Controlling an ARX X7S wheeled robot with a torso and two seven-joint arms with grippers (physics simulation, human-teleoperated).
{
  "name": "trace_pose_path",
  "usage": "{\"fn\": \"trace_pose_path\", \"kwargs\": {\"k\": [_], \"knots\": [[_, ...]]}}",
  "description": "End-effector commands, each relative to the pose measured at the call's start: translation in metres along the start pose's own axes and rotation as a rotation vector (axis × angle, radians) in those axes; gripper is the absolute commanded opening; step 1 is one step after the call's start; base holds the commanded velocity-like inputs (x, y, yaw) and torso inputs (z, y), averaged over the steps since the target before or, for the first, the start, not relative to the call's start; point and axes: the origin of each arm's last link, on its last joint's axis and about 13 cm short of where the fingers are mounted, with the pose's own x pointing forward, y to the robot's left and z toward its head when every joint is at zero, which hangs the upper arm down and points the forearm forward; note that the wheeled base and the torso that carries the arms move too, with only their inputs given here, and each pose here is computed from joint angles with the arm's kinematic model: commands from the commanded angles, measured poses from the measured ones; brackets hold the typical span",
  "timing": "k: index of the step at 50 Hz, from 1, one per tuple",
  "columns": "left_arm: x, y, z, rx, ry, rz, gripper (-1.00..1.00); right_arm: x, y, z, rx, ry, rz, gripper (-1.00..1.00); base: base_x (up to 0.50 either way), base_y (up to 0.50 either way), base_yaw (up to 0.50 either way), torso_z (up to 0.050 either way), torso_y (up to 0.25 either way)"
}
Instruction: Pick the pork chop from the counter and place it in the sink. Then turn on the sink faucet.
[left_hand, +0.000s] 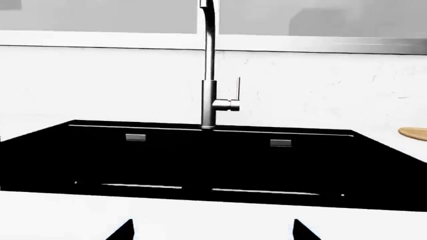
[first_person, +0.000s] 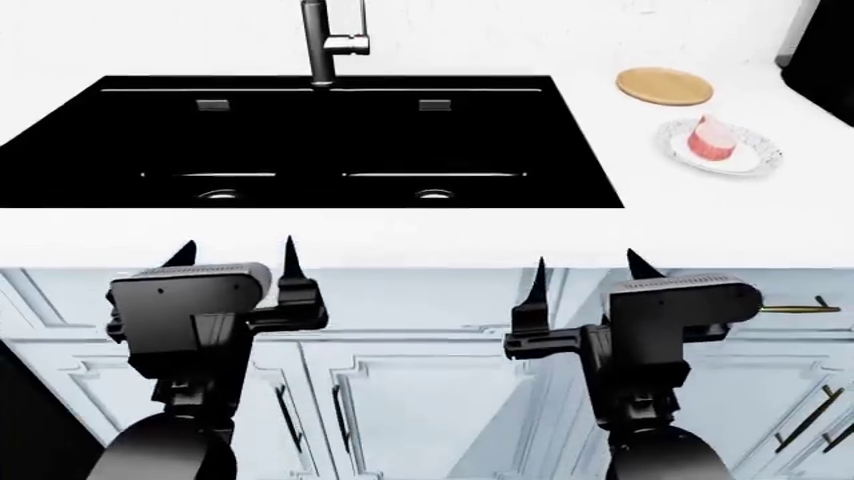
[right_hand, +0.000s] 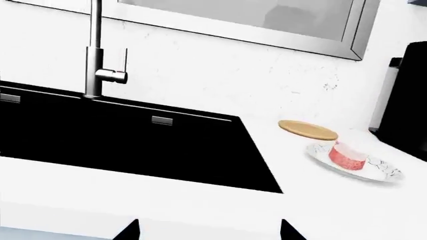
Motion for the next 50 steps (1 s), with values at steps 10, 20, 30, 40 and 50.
{"fn": "trace_pose_path", "kwargs": {"k": [10, 20, 30, 40, 50], "knots": [[0.027, -0.001, 0.052, -0.013, -0.035, -0.017, 1.0, 0.019, -0.012, 0.057, -0.072, -0.062, -0.019, 1.0, 0.0, 0.0, 0.0, 0.05, 0.0], [0.042, -0.001, 0.058, -0.018, -0.033, -0.006, 1.0, 0.033, -0.015, 0.068, -0.076, -0.067, -0.01, 1.0, 0.0, 0.0, 0.0, 0.05, 0.0], [0.055, 0.0, 0.059, -0.017, -0.022, 0.002, 1.0, 0.044, -0.017, 0.073, -0.065, -0.048, -0.003, 1.0, 0.0, 0.0, 0.0, 0.05, 0.0], [0.075, -0.001, 0.068, -0.039, 0.047, -0.013, 1.0, 0.06, -0.019, 0.082, -0.051, -0.029, 0.022, 1.0, 0.0, 0.0, 0.0, 0.03, 0.0], [0.119, -0.002, 0.081, -0.008, 0.036, 0.008, 1.0, 0.098, -0.025, 0.099, 0.011, -0.019, 0.057, 1.0, 0.0, 0.0, 0.0, 0.0, 0.0]]}}
